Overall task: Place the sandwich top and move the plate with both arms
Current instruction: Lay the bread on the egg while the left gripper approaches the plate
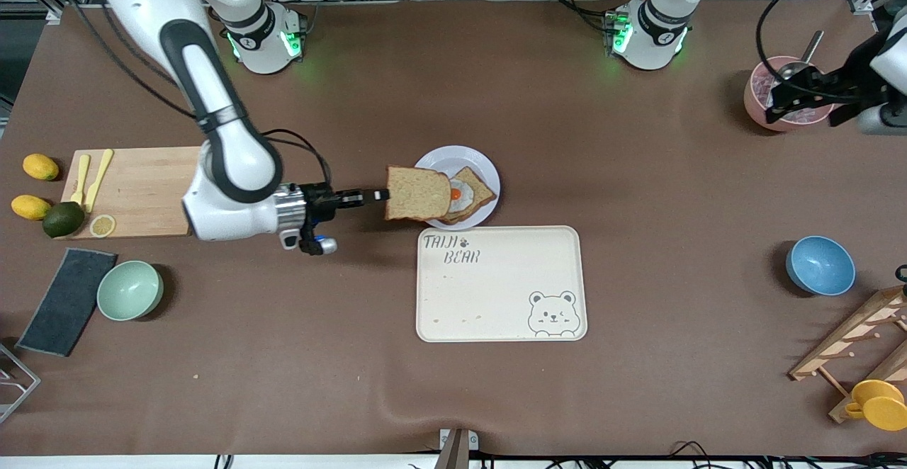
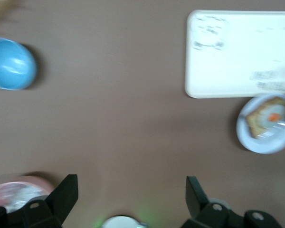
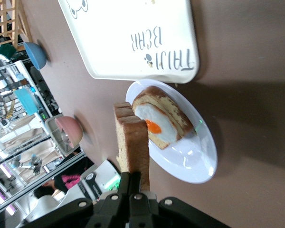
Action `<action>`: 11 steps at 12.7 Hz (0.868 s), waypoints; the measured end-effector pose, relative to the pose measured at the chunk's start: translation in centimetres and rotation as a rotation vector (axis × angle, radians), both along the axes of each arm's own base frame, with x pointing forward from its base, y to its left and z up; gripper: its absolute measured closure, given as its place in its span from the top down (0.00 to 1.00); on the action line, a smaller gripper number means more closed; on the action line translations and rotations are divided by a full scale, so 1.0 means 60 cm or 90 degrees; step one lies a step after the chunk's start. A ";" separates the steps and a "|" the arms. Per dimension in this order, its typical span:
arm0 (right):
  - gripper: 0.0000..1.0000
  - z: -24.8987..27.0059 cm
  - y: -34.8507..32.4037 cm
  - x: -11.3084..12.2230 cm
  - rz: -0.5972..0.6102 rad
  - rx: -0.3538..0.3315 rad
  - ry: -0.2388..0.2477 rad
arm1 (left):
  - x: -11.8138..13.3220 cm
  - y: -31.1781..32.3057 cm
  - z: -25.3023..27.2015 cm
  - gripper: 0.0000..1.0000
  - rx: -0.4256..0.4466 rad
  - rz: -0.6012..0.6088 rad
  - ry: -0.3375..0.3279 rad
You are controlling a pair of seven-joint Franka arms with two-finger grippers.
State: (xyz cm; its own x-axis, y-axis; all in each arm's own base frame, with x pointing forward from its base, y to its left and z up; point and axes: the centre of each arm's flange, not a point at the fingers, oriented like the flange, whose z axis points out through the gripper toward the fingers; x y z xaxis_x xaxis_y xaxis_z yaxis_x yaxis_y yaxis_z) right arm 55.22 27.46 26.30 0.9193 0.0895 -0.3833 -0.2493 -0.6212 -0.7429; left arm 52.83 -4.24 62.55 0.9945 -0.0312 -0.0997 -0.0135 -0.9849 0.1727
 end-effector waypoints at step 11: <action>0.02 -0.068 0.127 -0.079 -0.040 -0.072 -0.025 | -0.010 -0.105 -0.298 1.00 -0.323 0.079 0.113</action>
